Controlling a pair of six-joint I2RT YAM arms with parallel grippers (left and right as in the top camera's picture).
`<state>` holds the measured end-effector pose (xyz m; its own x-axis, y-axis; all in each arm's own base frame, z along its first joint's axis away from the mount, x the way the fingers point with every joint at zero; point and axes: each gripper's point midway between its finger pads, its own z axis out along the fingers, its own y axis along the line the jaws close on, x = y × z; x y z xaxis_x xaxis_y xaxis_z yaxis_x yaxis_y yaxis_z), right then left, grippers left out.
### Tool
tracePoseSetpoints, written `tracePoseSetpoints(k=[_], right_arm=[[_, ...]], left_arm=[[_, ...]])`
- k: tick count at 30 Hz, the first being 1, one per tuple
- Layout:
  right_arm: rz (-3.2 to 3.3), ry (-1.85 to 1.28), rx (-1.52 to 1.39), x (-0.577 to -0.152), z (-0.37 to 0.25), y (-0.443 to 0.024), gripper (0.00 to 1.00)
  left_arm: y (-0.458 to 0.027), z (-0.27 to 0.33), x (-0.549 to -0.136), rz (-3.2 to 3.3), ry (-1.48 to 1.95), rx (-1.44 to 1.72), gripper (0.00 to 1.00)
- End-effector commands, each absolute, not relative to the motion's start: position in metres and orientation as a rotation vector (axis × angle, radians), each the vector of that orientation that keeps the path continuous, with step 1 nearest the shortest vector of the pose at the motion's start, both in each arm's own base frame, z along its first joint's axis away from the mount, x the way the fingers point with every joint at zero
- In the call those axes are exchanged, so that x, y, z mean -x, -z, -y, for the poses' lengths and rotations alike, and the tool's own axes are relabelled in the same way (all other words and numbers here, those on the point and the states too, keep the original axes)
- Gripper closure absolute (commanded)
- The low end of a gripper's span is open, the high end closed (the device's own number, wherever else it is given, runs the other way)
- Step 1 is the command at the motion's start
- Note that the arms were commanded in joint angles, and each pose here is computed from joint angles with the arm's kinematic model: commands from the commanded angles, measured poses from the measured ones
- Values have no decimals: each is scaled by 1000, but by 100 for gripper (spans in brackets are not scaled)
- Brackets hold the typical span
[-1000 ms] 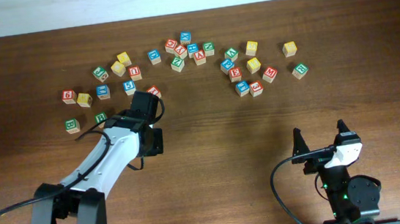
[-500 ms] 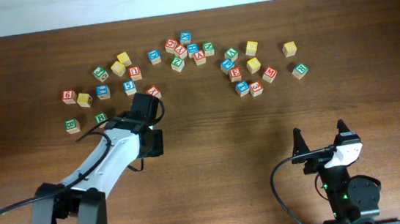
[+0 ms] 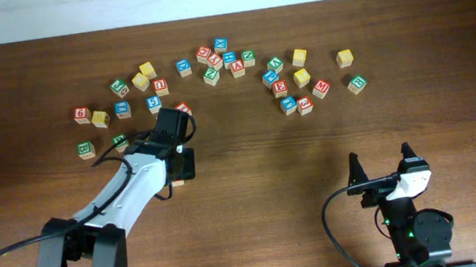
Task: Spell out ICRA
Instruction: 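Lower the I block onto the table and open the left gripper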
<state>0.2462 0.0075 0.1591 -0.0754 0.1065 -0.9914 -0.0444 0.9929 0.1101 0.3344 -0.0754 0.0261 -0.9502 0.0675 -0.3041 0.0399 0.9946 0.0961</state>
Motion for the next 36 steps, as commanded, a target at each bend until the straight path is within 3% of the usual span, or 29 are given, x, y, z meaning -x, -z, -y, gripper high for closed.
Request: tracePoseSetpoints(k=[1,4,8,16,26,36], right_arm=[[-1647,-121,-58,-246,-6,-156,2],[-1647,-121,-58,-246,-6,-156,2],[-1647,-121,-58,-246,-6,-156,2],[-1647,-121,-58,-246,-6,-156,2],[-1647,-120,-57,-246,-6,-156,2],[-1647,-121,-57,-246,-6,-156,2]], left_arm=[[-28,80,-336,-2809,-88,-77,52],[-29,87,-338,-2803,-33,-83,56],[-29,89,-341,-2794,-22,-82,76],[-30,93,-343,-2786,8,-85,97],[-26,101,-329,-2849,86,-105,96],[-30,97,-342,-2788,43,-91,96]])
